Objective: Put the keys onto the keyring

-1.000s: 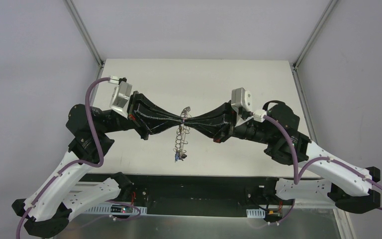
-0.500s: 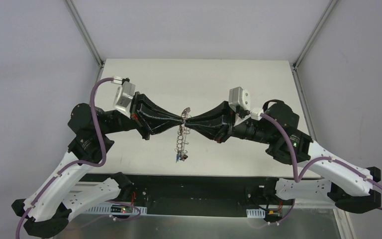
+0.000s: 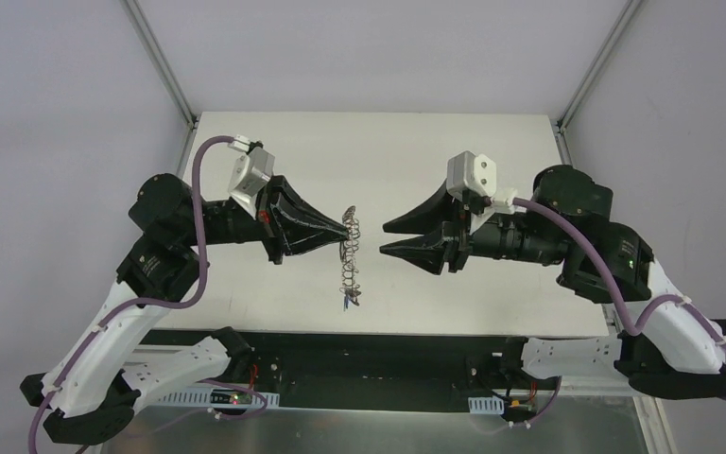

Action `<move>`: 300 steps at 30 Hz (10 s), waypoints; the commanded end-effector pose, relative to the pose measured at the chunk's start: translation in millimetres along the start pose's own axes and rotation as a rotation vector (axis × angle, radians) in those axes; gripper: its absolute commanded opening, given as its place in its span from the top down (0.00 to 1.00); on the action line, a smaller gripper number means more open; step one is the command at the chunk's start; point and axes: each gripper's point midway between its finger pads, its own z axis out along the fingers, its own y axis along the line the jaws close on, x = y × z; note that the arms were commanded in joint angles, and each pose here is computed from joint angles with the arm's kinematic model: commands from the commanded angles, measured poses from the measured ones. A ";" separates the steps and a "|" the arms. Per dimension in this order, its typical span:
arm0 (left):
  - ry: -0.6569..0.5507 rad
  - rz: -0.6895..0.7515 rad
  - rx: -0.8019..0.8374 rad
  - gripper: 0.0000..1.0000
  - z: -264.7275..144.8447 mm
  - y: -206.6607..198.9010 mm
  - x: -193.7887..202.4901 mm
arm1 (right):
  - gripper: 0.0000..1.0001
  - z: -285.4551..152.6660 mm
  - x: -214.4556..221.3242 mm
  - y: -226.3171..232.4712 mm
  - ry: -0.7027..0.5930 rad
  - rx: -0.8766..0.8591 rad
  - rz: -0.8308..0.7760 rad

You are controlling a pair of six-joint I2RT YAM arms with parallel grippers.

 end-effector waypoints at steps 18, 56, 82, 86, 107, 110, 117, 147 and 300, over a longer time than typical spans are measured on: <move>0.255 -0.106 0.151 1.00 -8.7 -20.2 51.2 | 0.73 7.0 55.0 8.9 0.370 -0.152 0.090; 0.308 -0.101 0.059 1.00 -10.4 1.0 73.2 | 0.73 40.5 73.6 0.8 0.393 -0.205 0.240; 0.300 -0.086 0.037 1.00 -11.5 3.1 70.8 | 0.73 42.2 96.7 2.8 0.472 -0.225 0.262; 0.297 -0.083 0.037 1.00 -11.9 2.5 70.0 | 0.73 42.4 97.5 2.6 0.475 -0.226 0.258; 0.272 -0.045 0.035 0.95 -15.2 -1.5 62.4 | 1.00 40.5 74.5 1.0 0.341 -0.181 0.232; 0.235 -0.010 0.044 0.77 -17.6 -7.0 53.9 | 1.00 41.5 59.4 -6.2 0.245 -0.119 0.217; 0.114 0.098 -0.021 0.58 -20.9 -5.9 24.6 | 1.00 33.7 27.5 -12.9 0.065 -0.037 0.181; -0.216 0.286 0.111 0.53 8.9 -18.7 -59.4 | 1.00 -7.6 -76.7 -5.5 -0.527 0.012 0.074; -0.178 0.210 0.227 0.70 13.0 -38.0 -55.4 | 1.00 2.8 -92.4 5.9 -0.568 -0.030 0.065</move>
